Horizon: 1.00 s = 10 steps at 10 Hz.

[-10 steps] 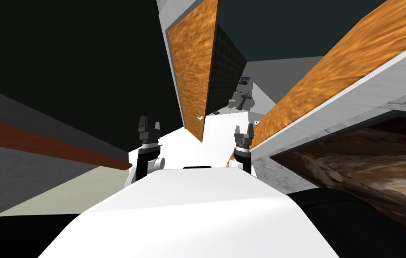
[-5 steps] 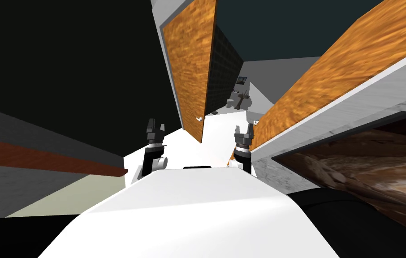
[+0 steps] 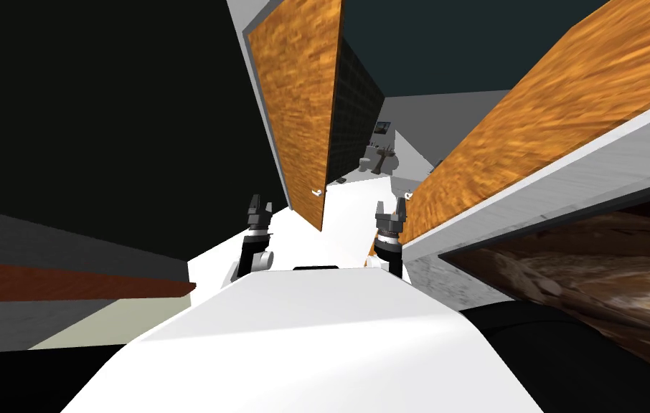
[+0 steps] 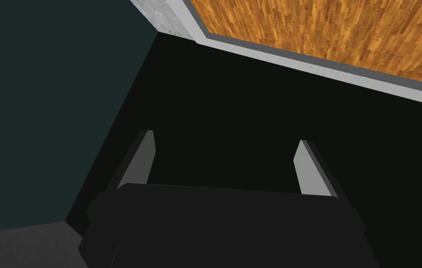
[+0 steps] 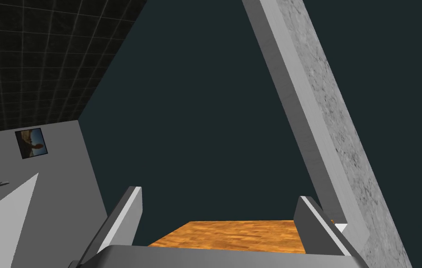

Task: Push the door open

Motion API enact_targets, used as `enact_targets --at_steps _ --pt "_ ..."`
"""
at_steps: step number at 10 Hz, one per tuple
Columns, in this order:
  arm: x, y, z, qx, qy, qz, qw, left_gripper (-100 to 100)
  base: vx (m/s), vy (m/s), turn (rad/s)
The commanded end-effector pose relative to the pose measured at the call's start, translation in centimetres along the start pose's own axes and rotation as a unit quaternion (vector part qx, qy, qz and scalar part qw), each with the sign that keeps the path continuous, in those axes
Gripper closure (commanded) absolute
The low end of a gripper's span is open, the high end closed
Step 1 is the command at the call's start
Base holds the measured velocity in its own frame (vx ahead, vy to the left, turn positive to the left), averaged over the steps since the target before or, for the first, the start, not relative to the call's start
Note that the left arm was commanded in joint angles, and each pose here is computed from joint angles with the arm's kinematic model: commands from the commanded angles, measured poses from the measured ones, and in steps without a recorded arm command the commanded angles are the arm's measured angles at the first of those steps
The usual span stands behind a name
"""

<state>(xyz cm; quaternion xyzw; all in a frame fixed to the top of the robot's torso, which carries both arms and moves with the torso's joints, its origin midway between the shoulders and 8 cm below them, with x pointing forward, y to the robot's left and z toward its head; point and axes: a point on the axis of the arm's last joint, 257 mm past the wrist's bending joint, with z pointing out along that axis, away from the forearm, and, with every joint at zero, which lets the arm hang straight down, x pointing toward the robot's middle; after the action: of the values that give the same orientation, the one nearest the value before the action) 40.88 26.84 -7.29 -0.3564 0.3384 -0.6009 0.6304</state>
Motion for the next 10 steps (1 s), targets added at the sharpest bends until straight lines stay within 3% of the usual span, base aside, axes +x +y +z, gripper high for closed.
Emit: enact_targets --at_steps 1,5,6,10 --pt "0.4 1.4 -0.17 -0.009 0.007 -0.005 0.9999 -100 0.085 0.041 -0.075" --pt "2.1 4.8 -0.68 -0.034 0.024 -0.016 0.999 -100 0.088 0.051 -0.094" --pt "2.1 4.9 -0.7 -0.035 0.024 -0.016 0.999 -100 0.057 0.039 -0.025" --pt "3.9 8.6 -1.54 -0.063 0.044 -0.027 0.9967 -100 0.08 0.049 -0.092"
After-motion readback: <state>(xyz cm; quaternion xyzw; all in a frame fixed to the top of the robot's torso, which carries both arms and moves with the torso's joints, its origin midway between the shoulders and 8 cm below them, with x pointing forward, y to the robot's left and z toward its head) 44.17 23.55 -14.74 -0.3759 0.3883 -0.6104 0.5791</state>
